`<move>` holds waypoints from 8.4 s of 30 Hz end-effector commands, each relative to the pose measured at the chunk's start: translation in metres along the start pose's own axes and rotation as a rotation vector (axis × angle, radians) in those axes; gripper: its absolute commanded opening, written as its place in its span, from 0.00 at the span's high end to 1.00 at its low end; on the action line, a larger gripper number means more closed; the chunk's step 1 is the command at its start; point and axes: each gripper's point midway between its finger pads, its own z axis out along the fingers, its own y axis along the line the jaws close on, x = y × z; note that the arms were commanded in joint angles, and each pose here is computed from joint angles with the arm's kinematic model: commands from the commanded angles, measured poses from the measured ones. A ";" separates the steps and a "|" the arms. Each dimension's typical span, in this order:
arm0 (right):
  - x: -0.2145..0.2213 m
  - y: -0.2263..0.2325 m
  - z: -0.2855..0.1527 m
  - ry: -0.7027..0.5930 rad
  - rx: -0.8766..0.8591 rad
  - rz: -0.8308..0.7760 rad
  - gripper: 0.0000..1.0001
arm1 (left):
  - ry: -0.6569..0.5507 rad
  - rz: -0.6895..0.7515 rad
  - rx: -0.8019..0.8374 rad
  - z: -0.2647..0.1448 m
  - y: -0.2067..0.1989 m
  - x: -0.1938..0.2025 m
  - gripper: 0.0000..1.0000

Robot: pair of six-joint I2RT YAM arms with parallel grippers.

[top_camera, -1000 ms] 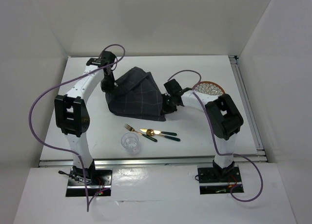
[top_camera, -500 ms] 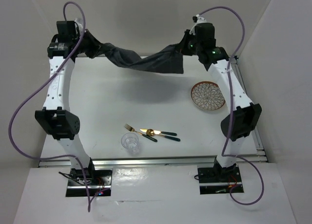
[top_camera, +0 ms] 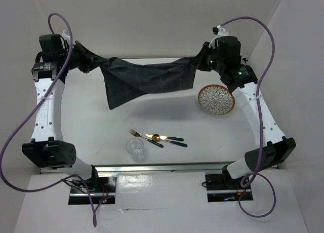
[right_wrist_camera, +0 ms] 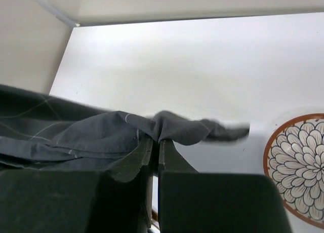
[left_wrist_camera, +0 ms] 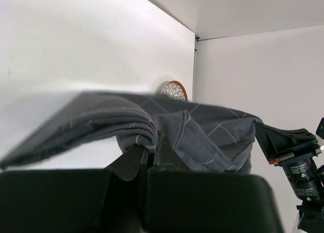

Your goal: Set the dinner table for one person

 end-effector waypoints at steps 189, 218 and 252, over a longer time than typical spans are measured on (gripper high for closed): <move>0.128 -0.046 0.097 0.235 -0.204 0.392 1.00 | 0.057 0.262 -0.586 0.017 0.129 0.110 0.27; 0.246 -0.016 0.150 0.501 -0.200 0.394 0.17 | 0.042 0.172 -0.541 -0.003 0.132 0.137 0.24; 0.405 0.139 -0.013 0.791 -0.286 -0.322 0.30 | -0.008 0.221 -0.615 -0.020 0.150 0.107 0.23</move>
